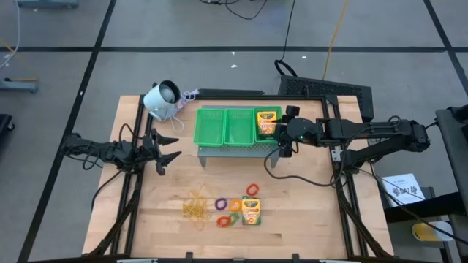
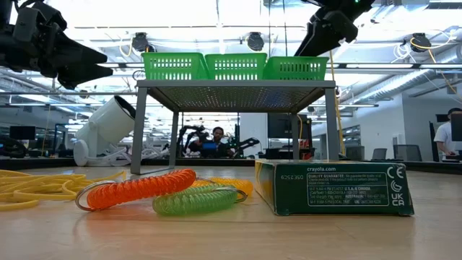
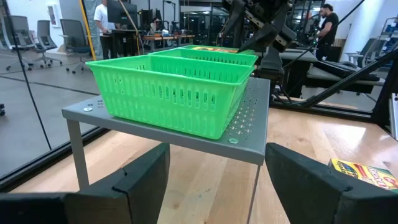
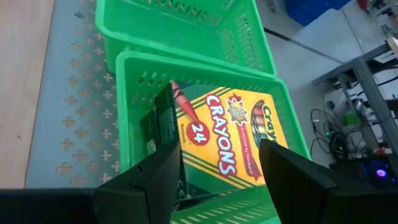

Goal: Pick & Place Office Desk Supplies
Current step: Stack the right yellow crayon box on the yellow crayon box in the right green basket

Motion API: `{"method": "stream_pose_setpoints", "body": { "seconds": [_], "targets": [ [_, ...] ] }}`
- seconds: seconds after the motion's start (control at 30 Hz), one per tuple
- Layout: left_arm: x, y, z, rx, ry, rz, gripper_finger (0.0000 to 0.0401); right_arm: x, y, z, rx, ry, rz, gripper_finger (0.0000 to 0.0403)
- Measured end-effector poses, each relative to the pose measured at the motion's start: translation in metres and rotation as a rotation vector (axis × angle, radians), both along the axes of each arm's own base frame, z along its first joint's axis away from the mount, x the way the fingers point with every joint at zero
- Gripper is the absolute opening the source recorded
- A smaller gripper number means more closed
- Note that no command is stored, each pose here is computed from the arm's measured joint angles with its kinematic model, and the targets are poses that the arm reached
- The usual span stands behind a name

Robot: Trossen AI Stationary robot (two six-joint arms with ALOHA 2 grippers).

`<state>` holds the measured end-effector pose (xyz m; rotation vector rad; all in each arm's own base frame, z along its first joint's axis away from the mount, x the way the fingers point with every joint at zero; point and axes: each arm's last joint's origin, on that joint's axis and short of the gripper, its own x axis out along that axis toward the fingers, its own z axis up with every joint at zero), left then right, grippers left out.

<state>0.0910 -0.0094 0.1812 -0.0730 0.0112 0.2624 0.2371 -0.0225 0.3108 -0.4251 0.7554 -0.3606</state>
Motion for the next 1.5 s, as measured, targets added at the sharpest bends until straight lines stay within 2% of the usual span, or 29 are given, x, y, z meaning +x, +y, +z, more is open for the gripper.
{"method": "stream_pose_setpoints", "body": {
  "seconds": [0.3, 0.47, 0.7, 1.5],
  "targets": [
    [0.0, 0.0, 0.0, 0.0, 0.0, 0.0, 0.0271, 0.002, 0.003, -0.001, 0.064, -0.008, 0.075, 0.0208],
    [0.0, 0.0, 0.0, 0.0, -0.001, 0.0, 0.0271, 0.007, -0.001, -0.005, 0.067, 0.006, 0.059, 0.0208],
    [0.0, 0.0, 0.0, 0.0, 0.0, 0.0, 0.0271, 0.017, -0.004, -0.015, -0.003, 0.064, 0.024, 0.0208],
    [0.0, 0.0, 0.0, 0.0, 0.0, 0.0, 0.0271, 0.021, -0.003, -0.007, -0.03, -0.024, 0.048, 0.0208]
  ]
}}
